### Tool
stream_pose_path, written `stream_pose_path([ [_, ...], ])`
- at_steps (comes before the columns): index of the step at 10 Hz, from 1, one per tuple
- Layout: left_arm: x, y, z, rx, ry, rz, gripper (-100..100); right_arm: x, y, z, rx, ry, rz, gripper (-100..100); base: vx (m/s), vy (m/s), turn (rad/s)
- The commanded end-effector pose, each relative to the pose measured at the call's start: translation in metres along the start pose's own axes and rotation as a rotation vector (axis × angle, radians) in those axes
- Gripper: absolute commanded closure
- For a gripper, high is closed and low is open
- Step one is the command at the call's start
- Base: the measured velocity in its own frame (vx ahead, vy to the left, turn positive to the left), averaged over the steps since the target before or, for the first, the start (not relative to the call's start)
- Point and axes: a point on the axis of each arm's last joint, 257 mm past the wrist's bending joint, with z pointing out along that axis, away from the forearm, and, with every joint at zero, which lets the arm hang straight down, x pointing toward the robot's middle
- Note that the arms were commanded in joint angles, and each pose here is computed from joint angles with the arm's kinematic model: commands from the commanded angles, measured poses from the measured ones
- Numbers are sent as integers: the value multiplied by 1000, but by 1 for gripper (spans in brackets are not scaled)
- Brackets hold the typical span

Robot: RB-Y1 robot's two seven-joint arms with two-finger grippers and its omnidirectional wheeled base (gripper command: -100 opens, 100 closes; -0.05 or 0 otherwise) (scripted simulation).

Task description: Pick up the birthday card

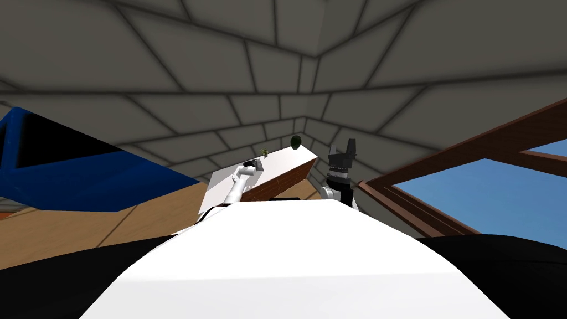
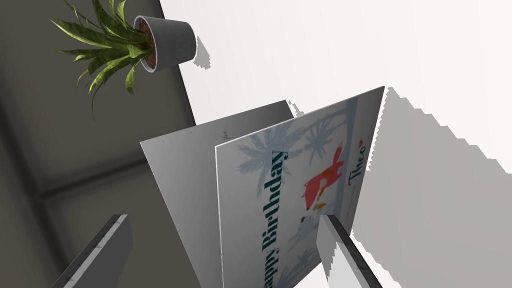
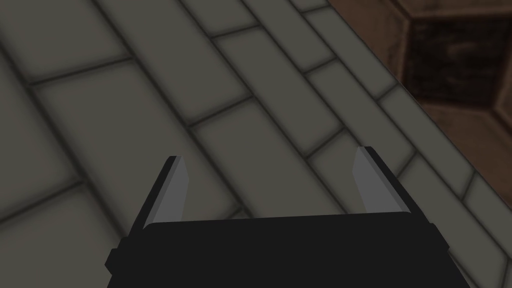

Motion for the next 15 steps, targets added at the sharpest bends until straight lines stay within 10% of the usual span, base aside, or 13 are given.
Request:
stream_pose_path([
  [1,-1,19,7,-38,-7,0,-100,0,0,0,0,0,0,0,0,0,0],
  [3,20,-13,14,16,20,4,-100,0,0,0,0,0,0,0,-28,13,96],
  [6,15,11,22,-37,9,5,-100,0,0,0,0,0,0,0,-6,2,-3],
  [11,53,-26,41,9,49,21,-100,0,0,0,0,0,0,0,-27,12,74],
  [15,65,-14,56,-33,53,36,-100,0,0,0,0,0,0,0,-24,11,42],
])
